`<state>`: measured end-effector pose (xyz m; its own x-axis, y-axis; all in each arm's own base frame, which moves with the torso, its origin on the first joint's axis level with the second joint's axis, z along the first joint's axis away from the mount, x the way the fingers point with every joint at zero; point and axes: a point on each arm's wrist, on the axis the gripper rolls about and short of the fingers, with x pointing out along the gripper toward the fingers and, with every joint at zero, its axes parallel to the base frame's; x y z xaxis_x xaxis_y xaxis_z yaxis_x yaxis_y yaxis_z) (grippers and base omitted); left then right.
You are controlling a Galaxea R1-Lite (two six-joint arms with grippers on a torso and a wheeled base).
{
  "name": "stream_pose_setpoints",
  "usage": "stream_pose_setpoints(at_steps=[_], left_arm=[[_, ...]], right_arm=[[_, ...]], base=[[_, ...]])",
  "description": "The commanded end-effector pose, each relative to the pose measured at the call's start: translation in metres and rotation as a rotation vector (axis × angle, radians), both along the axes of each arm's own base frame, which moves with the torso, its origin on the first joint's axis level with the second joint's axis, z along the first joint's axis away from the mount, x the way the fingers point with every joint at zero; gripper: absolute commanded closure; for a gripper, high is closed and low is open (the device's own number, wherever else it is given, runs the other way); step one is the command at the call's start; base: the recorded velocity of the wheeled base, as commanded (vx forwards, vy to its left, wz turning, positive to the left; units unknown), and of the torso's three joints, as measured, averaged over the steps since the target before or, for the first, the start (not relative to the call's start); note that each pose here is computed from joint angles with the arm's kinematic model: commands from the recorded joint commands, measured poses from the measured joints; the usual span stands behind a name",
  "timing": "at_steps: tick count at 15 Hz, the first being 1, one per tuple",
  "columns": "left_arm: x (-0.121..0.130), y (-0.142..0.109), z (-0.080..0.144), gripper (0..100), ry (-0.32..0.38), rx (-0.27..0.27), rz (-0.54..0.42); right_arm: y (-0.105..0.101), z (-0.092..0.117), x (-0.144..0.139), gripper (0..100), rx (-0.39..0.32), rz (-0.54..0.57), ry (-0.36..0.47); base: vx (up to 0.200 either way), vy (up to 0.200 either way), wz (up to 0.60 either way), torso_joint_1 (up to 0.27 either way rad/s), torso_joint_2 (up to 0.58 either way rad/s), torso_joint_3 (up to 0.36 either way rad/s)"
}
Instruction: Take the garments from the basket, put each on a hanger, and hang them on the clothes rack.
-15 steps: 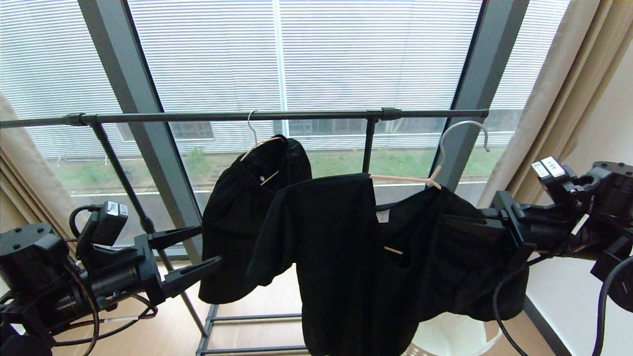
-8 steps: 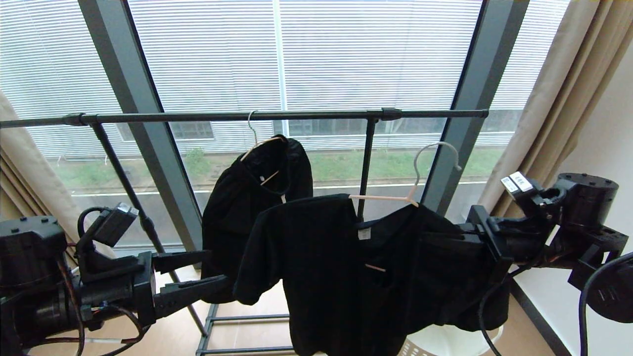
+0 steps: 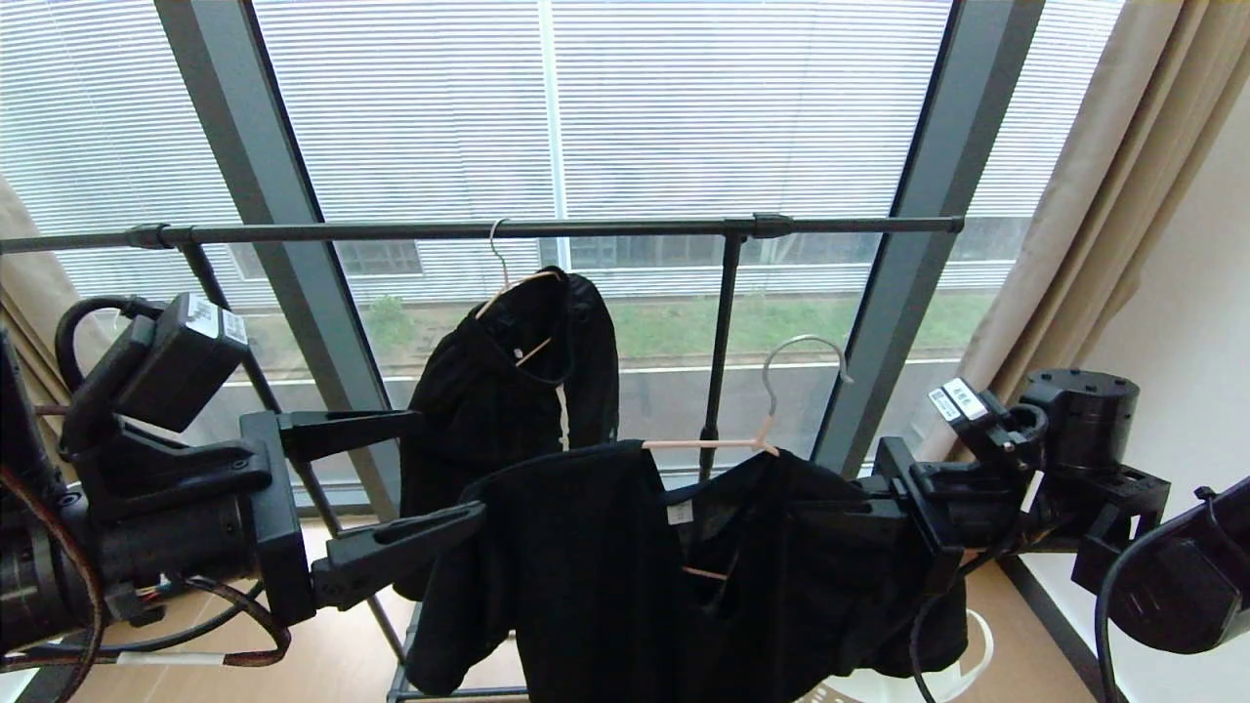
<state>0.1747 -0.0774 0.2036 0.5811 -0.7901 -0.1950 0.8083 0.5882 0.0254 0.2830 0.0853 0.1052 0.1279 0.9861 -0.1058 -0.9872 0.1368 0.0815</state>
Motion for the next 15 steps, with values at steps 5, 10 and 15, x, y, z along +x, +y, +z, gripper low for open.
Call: stream_pose_setpoints(at_steps=[5, 10, 15], left_arm=[[0.04, -0.036, -0.029, 0, -0.038, 0.106, -0.329], [0.064, -0.052, -0.024, 0, -0.03, 0.126, -0.359], [0.072, -0.057, -0.001, 0, 0.065, 0.189, -0.39]], right_arm=[[0.005, -0.011, -0.001, 100, -0.019, 0.03, -0.038], [0.006, -0.007, 0.0, 100, -0.015, 0.031, -0.059], [0.008, -0.003, -0.002, 100, -0.011, 0.04, -0.075]], base=[[0.0, 0.0, 0.0, 0.0, 0.0, 0.0], [0.0, 0.0, 0.0, 0.0, 0.0, 0.0], [0.0, 0.0, 0.0, 0.0, 0.0, 0.0]])
